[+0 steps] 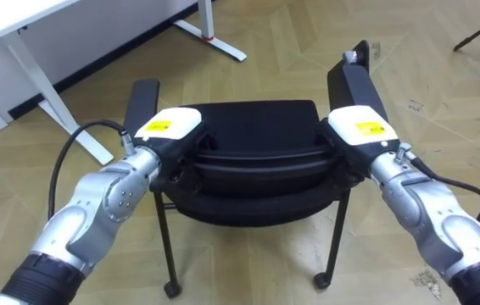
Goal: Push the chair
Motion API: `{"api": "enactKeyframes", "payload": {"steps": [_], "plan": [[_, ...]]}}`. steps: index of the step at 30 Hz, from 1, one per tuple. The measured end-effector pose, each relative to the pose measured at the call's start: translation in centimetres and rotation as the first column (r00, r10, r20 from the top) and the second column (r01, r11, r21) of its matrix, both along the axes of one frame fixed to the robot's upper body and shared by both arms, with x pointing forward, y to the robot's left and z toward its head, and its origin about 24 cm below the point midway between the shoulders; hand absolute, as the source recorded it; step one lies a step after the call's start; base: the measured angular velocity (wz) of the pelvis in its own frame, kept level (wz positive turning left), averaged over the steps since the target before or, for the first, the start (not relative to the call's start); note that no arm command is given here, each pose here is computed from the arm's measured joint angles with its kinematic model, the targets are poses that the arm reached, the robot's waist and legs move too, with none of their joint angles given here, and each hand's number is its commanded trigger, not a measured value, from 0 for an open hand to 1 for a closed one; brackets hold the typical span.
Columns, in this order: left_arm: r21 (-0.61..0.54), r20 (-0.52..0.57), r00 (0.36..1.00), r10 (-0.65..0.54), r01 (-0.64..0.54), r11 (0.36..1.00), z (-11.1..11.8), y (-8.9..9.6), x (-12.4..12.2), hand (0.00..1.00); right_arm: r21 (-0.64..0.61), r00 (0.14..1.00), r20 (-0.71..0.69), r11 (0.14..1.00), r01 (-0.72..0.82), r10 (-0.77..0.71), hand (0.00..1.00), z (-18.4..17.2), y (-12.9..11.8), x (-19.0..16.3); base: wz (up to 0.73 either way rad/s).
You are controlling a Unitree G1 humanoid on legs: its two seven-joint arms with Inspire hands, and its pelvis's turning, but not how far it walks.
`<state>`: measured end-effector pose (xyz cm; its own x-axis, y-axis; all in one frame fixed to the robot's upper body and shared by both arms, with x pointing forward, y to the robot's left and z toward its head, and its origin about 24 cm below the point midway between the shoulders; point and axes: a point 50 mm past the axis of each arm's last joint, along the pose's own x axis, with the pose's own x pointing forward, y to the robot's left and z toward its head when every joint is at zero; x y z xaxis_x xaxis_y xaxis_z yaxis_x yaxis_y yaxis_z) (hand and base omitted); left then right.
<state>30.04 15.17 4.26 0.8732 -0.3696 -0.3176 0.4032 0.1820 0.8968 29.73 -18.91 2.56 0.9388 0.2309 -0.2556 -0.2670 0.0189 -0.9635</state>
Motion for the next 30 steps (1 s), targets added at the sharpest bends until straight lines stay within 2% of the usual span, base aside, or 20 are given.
{"api": "enactKeyframes", "payload": {"steps": [19,30], "plan": [[0.001,-0.03,0.999,-0.025,0.025,1.0,-0.8,0.0,-0.2,1.0,0.03,0.999,-0.05,0.999,0.017,-0.016,1.0,-1.6,-0.4,-1.4,-0.01],[0.022,-0.055,0.998,-0.025,0.026,0.999,-1.2,1.3,-0.8,1.0,0.049,0.995,-0.082,0.997,-0.06,0.064,1.0,-1.7,0.1,-2.7,0.18]]}}
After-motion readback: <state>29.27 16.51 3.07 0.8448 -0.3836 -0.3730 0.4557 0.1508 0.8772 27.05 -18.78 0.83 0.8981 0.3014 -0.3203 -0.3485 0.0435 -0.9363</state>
